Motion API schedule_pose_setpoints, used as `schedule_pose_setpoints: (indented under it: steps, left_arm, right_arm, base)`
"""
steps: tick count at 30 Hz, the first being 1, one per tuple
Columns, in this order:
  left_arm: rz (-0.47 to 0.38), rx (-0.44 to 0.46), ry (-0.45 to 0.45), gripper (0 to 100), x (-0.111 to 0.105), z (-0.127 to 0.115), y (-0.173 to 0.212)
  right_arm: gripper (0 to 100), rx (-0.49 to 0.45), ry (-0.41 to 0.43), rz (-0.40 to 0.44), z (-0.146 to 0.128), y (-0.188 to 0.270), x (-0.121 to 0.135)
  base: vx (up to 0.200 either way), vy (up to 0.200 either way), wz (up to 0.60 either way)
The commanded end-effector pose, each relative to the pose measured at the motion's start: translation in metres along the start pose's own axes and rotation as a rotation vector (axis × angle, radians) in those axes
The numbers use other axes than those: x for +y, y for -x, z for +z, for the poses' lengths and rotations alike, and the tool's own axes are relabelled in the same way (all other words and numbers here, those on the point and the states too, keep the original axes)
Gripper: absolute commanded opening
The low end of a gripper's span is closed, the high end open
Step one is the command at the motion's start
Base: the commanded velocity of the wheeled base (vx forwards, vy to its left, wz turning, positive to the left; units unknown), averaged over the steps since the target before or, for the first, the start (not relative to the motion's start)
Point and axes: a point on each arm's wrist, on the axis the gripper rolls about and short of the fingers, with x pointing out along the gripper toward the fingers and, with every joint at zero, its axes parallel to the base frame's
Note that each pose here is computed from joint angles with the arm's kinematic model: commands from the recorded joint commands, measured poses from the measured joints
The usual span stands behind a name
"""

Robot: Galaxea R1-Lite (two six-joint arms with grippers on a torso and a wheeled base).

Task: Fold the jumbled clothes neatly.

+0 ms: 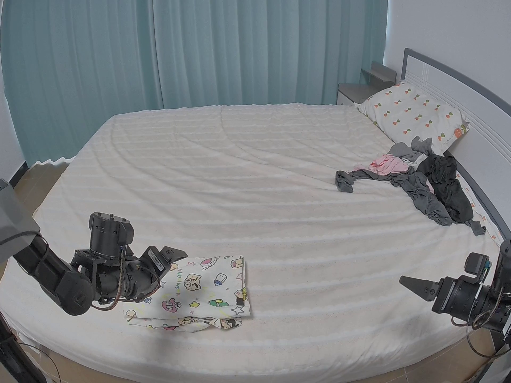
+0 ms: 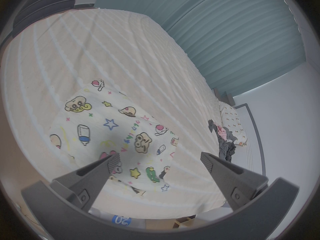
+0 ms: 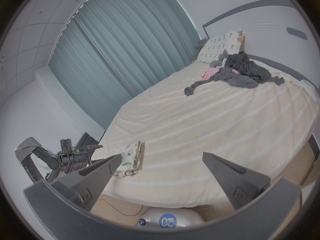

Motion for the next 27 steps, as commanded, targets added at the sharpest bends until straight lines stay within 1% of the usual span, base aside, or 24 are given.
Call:
schedule_pose_setpoints:
  steps: [1, 6, 9, 11, 13, 16, 18, 20, 21, 24, 25, 27]
  left_arm:
    - [0.030, 0.004, 0.018, 100, 0.015, -0.003, 0.002]
    - [0.043, -0.017, 0.038, 100, 0.022, 0.004, 0.006]
    - [0.054, -0.028, 0.056, 100, 0.026, 0.009, 0.006]
    - [0.053, -0.007, 0.059, 100, 0.030, 0.008, 0.008]
    - [0.043, 0.020, 0.056, 100, 0.033, 0.005, 0.010]
    - [-0.006, 0.040, 0.049, 100, 0.035, 0.002, 0.012]
    - [-0.041, 0.047, 0.046, 100, 0.037, 0.000, 0.013]
    - [-0.041, 0.047, 0.046, 100, 0.037, 0.000, 0.013]
    - [-0.096, 0.044, 0.037, 100, 0.040, -0.001, 0.014]
    - [-0.103, 0.041, 0.036, 100, 0.042, -0.003, 0.013]
    - [-0.111, 0.039, 0.034, 100, 0.044, -0.003, 0.011]
    - [-0.108, 0.040, 0.035, 100, 0.045, -0.004, 0.010]
  right_arm:
    - [100, 0.166, 0.004, 0.020, -0.012, -0.044, 0.020]
    - [100, 0.287, -0.017, 0.023, -0.030, -0.078, 0.035]
    - [100, 0.326, -0.020, 0.021, -0.035, -0.097, 0.040]
    - [100, 0.375, -0.020, 0.015, -0.042, -0.114, 0.039]
    - [100, 0.427, -0.017, -0.017, -0.053, -0.130, 0.033]
    - [100, 0.484, -0.007, -0.068, -0.072, -0.154, 0.023]
    - [100, 0.484, -0.003, -0.062, -0.079, -0.162, 0.020]
    - [100, 0.484, -0.003, -0.062, -0.079, -0.162, 0.020]
    - [100, 0.449, 0.025, -0.031, -0.085, -0.178, 0.016]
    - [100, 0.435, 0.026, -0.023, -0.084, -0.190, 0.014]
    - [100, 0.438, 0.014, 0.007, -0.080, -0.196, 0.016]
    - [100, 0.444, 0.011, 0.019, -0.079, -0.199, 0.018]
  base:
    - [0.000, 0.200, 0.00]
    - [0.000, 0.200, 0.00]
    - [0.000, 0.200, 0.00]
    - [0.000, 0.200, 0.00]
    - [0.000, 0.000, 0.00]
    - [0.000, 0.000, 0.00]
    - [0.000, 0.000, 0.00]
    - [0.000, 0.000, 0.00]
    - [0.000, 0.000, 0.00]
    - [0.000, 0.000, 0.00]
    - [0.000, 0.000, 0.00]
    - [0.000, 0.000, 0.00]
